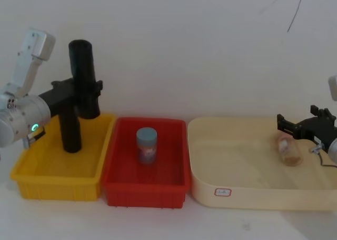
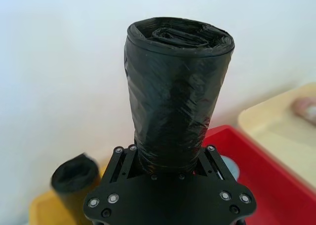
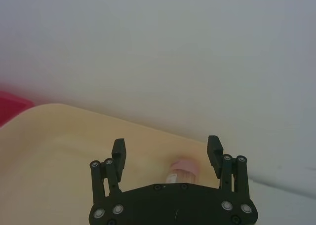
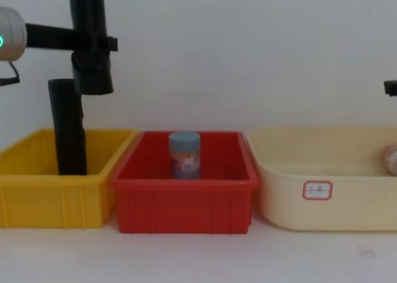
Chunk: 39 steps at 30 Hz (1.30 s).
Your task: Pick up the garbage bag with the one hand and transfer it to the other hand.
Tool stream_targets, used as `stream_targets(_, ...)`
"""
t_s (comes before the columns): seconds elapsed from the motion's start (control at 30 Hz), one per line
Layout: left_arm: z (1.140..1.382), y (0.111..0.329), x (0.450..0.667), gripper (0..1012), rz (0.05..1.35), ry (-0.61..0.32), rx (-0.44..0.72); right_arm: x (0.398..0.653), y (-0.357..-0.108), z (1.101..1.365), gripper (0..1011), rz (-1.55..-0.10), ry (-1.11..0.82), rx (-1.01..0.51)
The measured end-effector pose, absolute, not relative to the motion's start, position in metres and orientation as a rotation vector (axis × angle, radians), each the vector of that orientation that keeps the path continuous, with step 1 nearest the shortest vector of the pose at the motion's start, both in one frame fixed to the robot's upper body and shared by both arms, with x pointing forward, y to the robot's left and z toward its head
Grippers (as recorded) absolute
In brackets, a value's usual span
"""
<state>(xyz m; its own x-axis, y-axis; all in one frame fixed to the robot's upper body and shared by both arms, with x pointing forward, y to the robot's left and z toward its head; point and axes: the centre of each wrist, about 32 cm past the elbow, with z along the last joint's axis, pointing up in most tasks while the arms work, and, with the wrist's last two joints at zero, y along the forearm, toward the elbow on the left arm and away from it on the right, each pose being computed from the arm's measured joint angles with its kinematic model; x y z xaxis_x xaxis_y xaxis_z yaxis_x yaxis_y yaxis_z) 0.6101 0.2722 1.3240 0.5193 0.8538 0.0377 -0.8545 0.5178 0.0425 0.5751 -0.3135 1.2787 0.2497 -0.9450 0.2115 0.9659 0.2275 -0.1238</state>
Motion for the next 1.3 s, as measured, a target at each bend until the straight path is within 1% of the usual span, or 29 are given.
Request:
stream_targets(0.4, 1.337, 0.272, 0.614, 421, 0.849, -0.033, 0.023, 0.567, -0.315, 1.287, 1001, -1.180, -0.150, -0.217)
stream_targets(0.5, 1.341, 0.270, 0.614, 421, 0.787, -0.036, 0.004, 0.564, -0.315, 1.289, 1001, -1.137, -0.161, -0.205)
stream_targets(0.73, 1.348, 0.262, 0.615, 421, 0.690, -0.051, -0.030, 0.557, -0.314, 1.296, 1001, -1.038, -0.189, -0.177)
stream_targets(1.0, 1.354, 0.257, 0.615, 421, 0.643, -0.067, -0.058, 0.553, -0.313, 1.299, 1001, -0.983, -0.203, -0.162)
stream_targets(1.3, 1.353, 0.261, 0.617, 421, 0.623, -0.070, -0.076, 0.553, -0.308, 1.299, 1001, -0.982, -0.208, -0.162)
